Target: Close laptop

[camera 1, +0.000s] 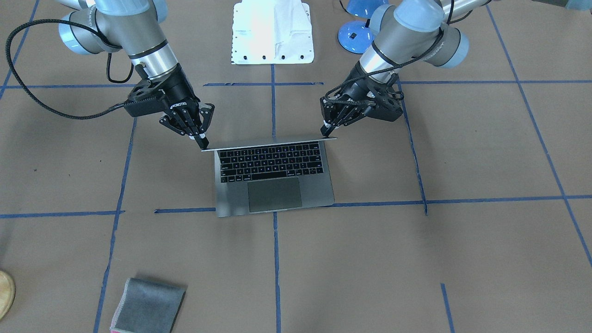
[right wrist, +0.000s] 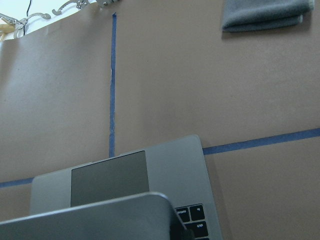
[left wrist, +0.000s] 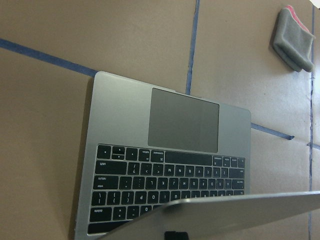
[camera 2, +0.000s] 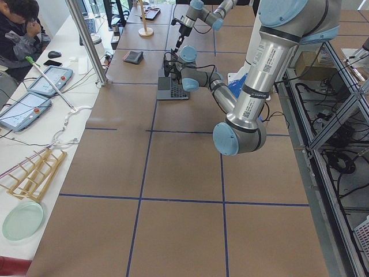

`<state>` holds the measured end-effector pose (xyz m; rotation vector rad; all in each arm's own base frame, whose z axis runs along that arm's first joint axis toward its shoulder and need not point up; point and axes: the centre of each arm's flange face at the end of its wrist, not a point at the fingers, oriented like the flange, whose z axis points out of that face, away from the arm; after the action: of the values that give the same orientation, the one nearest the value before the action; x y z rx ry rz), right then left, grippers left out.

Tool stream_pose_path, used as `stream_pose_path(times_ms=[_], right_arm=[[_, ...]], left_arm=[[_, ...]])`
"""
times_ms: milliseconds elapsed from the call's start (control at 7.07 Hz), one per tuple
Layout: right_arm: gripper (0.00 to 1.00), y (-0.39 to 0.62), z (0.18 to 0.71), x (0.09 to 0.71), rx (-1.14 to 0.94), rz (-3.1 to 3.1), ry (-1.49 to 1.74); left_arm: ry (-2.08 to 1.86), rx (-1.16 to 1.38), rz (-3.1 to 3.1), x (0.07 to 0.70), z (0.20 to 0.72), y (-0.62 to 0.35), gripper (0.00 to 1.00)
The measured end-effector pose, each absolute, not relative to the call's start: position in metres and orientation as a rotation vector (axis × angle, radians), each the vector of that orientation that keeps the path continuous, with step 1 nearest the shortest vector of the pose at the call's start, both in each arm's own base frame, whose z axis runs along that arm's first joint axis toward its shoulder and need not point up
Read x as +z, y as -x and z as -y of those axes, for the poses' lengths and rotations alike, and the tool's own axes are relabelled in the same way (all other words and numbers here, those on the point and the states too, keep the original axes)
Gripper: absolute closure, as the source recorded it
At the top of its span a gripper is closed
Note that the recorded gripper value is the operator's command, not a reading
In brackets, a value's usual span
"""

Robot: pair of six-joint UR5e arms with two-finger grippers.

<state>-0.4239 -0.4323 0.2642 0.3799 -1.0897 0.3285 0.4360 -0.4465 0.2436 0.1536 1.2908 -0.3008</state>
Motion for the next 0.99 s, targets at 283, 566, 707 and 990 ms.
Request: stream_pose_path(times_ms=[283,566,707,990], right_arm=[[1.0,0.436,0.451,0.267,0.342,1.068,-0.379],[1.0,0.459,0.479,0.27,0.357,1.033,-0.375],[1.0,0.471,0.491,0.278,0.362,1.007,-0.367],[1.0,0.496,0.509,0.293,0.363,0.955,-0.351]], left_arm=[[-0.165,-0.317,-1.264,0.25,0.465,-0.444,1.0],[-0.175,-0.341,-1.232,0.258,0.483,-0.458,1.0],[-0.176,-0.35,-1.211,0.265,0.491,-0.468,1.0],[-0.191,-0.369,-1.163,0.279,0.509,-0.49,1.0]])
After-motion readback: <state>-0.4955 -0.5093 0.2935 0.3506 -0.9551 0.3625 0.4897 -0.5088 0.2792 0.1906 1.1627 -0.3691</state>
